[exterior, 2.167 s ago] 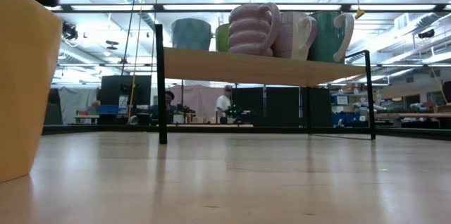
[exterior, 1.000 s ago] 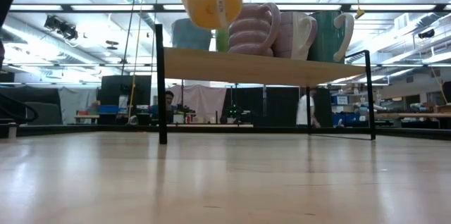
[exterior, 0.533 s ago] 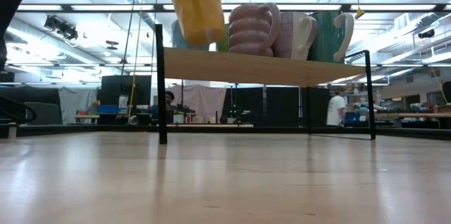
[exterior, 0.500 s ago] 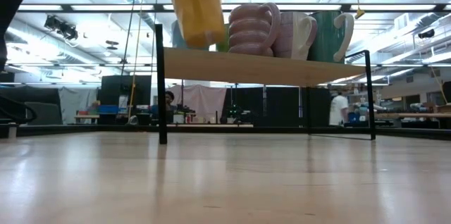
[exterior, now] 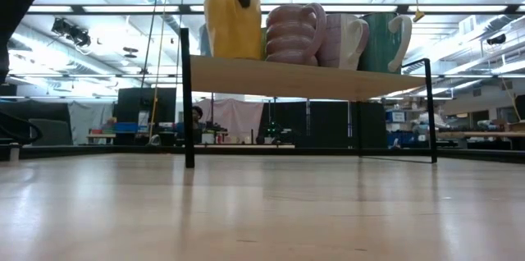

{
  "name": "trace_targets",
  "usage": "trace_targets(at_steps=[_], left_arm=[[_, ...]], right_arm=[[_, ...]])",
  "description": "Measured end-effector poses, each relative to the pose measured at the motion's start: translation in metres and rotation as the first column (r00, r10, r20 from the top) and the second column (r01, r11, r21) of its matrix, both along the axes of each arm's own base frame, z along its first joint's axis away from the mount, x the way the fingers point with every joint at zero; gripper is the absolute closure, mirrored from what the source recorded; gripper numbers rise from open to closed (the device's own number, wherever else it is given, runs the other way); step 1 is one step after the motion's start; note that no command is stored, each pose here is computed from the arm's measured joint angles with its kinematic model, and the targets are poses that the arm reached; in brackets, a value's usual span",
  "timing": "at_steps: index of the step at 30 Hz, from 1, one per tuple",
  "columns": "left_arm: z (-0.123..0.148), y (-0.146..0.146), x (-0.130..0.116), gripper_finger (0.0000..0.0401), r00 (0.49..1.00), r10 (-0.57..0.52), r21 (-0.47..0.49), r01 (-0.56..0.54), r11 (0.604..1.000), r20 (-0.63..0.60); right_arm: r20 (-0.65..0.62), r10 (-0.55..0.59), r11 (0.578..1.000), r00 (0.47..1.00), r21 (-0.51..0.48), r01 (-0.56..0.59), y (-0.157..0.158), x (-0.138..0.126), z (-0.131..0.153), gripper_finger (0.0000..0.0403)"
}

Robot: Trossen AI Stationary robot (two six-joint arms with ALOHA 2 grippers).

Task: Place coffee mugs
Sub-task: Put the yellow mug on the shelf, then return to Home Position

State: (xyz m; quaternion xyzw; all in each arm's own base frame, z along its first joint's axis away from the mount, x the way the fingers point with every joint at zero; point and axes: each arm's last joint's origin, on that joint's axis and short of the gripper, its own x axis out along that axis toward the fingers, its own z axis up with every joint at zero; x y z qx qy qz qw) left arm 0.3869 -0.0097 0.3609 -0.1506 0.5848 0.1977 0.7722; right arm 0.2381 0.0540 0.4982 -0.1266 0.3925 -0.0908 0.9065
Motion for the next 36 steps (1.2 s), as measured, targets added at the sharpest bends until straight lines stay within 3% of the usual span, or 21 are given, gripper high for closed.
trace_targets(at_steps=[12, 18, 26, 30, 36], left_arm=[[0.000, 0.002, 0.001, 0.0330, 1.000, 0.021, 0.023, -0.021, 1.000, 0.002], [0.009, 0.002, -0.005, 0.0285, 0.999, 0.033, 0.027, -0.034, 0.999, 0.031], [0.036, -0.001, -0.027, 0.0251, 0.993, 0.019, 0.032, -0.023, 0.999, 0.113], [0.056, -0.009, -0.040, 0.0253, 0.980, -0.047, 0.121, 0.024, 0.992, 0.191], [0.092, -0.024, -0.063, 0.0257, 0.924, -0.142, 0.325, 0.020, 0.946, 0.355]], right_arm=[[-0.002, 0.004, 1.000, 1.000, -0.002, -0.004, 0.000, 0.000, 0.000, 0.0259], [-0.009, 0.014, 1.000, 1.000, -0.013, -0.014, 0.000, -0.001, 0.000, 0.0259], [0.083, -0.022, 0.999, 0.996, 0.043, 0.019, -0.010, -0.032, 0.017, 0.0259], [0.136, -0.054, 0.996, 0.989, 0.084, 0.042, -0.016, -0.052, 0.026, 0.0259], [0.175, -0.101, 0.991, 0.979, 0.105, 0.084, -0.024, -0.077, 0.025, 0.0259]])
